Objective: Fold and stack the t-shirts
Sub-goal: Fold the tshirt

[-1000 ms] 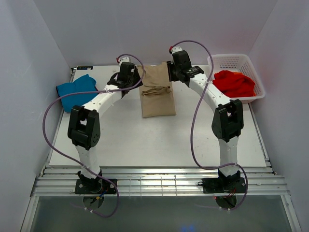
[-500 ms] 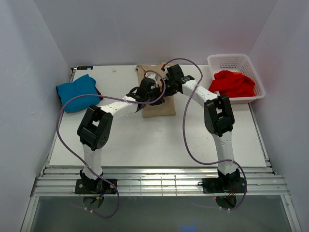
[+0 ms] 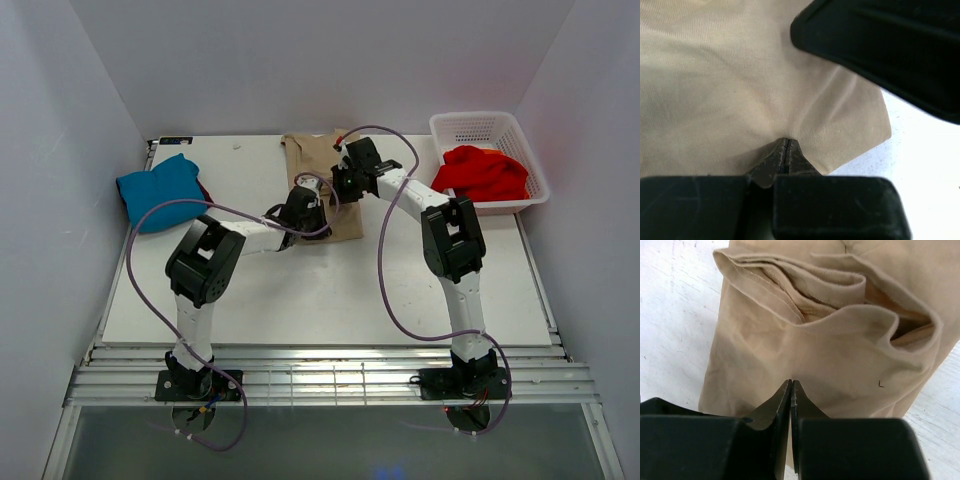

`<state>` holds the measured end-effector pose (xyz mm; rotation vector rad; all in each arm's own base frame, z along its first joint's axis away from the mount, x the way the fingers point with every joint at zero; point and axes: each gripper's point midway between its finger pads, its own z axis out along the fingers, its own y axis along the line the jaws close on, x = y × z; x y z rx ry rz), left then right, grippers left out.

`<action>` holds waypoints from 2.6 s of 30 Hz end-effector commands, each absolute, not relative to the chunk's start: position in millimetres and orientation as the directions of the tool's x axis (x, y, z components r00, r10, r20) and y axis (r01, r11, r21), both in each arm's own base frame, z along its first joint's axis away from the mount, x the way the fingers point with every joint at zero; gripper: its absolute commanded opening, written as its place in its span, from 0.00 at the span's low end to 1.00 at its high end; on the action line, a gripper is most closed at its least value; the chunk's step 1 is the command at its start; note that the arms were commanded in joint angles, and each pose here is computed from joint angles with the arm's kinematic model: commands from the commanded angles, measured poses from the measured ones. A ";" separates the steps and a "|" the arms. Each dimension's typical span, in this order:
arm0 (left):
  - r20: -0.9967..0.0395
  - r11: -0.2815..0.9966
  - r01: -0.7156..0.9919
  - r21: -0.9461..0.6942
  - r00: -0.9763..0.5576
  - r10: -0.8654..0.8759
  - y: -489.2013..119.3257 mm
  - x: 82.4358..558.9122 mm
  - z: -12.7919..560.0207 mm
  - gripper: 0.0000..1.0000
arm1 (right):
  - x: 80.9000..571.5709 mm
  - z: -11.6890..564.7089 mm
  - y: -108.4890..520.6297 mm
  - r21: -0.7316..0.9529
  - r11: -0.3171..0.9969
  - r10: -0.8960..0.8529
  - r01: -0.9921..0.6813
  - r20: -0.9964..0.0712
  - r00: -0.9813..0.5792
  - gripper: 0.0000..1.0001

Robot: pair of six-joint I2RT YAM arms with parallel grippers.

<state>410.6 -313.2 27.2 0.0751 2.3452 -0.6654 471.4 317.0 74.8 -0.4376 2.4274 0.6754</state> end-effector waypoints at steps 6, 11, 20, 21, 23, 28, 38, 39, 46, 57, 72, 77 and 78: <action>-0.615 0.876 0.243 -0.416 -0.785 -0.074 -305.8 379.5 6.4 0.00 | 468.8 87.7 325.2 0.411 0.789 -0.120 -0.457 -0.626 -0.771 0.08; -0.579 0.873 0.250 -0.419 -0.814 -0.044 -302.5 335.9 0.6 0.00 | 464.0 81.1 327.7 0.437 0.777 -0.110 -0.452 -0.613 -0.782 0.08; -0.504 0.878 0.239 -0.414 -0.864 -0.002 -288.5 263.3 -17.6 0.00 | 446.8 63.9 327.1 0.491 0.761 -0.075 -0.423 -0.581 -0.810 0.08; -0.508 0.872 0.254 -0.419 -0.862 0.007 -291.5 256.9 -13.1 0.00 | 446.5 68.2 327.0 0.491 0.759 -0.073 -0.428 -0.589 -0.805 0.08; -0.492 0.880 0.249 -0.406 -0.870 0.019 -285.7 243.4 -17.2 0.00 | 446.2 76.9 326.8 0.491 0.755 -0.067 -0.436 -0.603 -0.795 0.08; -0.496 0.874 0.272 -0.402 -0.867 0.042 -284.3 218.8 -1.4 0.00 | 444.9 105.6 322.9 0.469 0.752 -0.066 -0.462 -0.644 -0.762 0.08; -0.646 0.879 0.321 -0.351 -0.763 0.020 -278.9 224.8 80.5 0.00 | 359.9 164.0 281.2 0.316 0.818 -0.113 -0.481 -0.731 -0.673 0.25; -0.693 0.891 0.317 -0.326 -0.720 0.002 -276.6 235.9 100.0 0.15 | 349.4 159.6 274.3 0.295 0.834 -0.122 -0.465 -0.724 -0.679 0.32; -0.737 0.974 0.177 -0.141 -0.676 0.017 -222.3 245.9 121.6 0.91 | 247.6 92.3 237.7 0.212 0.895 -0.216 -0.393 -0.563 -0.797 0.64; -0.613 0.968 0.129 -0.214 -0.790 -0.031 -207.3 207.0 60.3 0.93 | 211.9 44.5 232.5 0.152 0.915 -0.264 -0.373 -0.472 -0.841 0.70; -0.641 0.894 0.175 -0.413 -0.753 -0.149 -215.6 202.2 51.7 0.94 | 206.3 22.4 259.0 0.281 0.882 -0.223 -0.379 -0.460 -0.859 0.68; -0.628 0.896 0.160 -0.415 -0.763 -0.155 -211.9 201.5 41.6 0.94 | 208.9 24.9 261.8 0.280 0.879 -0.227 -0.387 -0.468 -0.854 0.68; -0.626 0.893 0.162 -0.420 -0.764 -0.155 -213.6 202.1 40.6 0.94 | 208.4 23.8 262.0 0.280 0.878 -0.229 -0.387 -0.464 -0.856 0.68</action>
